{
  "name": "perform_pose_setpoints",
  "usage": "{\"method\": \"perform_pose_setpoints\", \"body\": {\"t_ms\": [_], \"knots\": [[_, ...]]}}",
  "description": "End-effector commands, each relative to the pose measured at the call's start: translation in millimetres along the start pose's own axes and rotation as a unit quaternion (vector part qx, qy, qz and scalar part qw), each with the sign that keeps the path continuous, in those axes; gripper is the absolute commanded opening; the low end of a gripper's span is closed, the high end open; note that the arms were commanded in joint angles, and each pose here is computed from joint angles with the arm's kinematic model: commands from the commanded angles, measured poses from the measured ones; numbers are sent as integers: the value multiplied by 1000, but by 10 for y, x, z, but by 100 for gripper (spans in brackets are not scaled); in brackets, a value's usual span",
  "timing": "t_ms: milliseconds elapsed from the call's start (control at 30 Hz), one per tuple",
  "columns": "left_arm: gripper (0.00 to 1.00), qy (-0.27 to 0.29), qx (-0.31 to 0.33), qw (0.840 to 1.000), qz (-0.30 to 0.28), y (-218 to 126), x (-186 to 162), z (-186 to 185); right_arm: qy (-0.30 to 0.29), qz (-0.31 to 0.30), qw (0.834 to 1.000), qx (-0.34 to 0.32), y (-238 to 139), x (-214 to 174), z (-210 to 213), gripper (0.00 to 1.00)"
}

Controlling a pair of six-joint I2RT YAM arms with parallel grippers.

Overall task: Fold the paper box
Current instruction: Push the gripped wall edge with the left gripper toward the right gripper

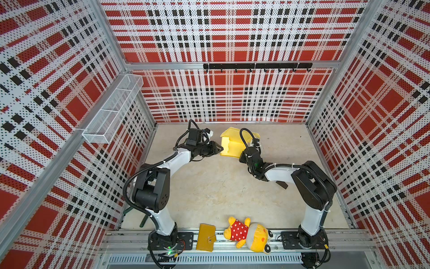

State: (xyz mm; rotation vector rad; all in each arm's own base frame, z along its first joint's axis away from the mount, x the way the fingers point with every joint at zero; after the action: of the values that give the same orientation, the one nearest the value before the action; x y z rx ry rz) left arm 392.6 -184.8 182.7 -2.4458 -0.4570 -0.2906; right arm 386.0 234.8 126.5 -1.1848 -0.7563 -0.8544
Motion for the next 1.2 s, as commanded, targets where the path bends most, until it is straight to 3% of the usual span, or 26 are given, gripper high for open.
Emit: {"method": "perform_pose_setpoints", "body": {"t_ms": [0,200,433,700,867,1033,1167], "knots": [[36,1,10,1000,11,75,-9,11,33,-45,998,-8,-96,250,42,0],[31,-13,15,1000,18,165,44,41,34,-44,998,-28,-112,241,-7,0],[29,9,44,997,57,516,97,-24,33,-46,997,-55,-145,245,-81,0],[30,33,31,998,40,805,122,-192,30,-40,993,-106,-158,227,-198,0],[30,25,83,996,38,935,-10,-65,24,-11,992,-122,-55,179,-179,0],[30,58,145,987,38,990,-154,47,27,22,990,-133,38,83,-158,0],[29,44,172,984,33,1018,-201,188,28,40,989,-142,84,48,-160,0]]}}
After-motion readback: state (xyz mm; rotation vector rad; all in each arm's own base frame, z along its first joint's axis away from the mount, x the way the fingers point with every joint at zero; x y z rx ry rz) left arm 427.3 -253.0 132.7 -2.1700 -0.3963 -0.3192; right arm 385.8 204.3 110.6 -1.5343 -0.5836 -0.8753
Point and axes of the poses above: each gripper's point midway between its finger pads, its own y axis out along the fingers, its own z axis along the line the jaws close on, x = y × z, the point moved 6 cm from there along -y, back along the fingers, and after that the axes turned 10 degrees about -y, right-handed, at the moved point
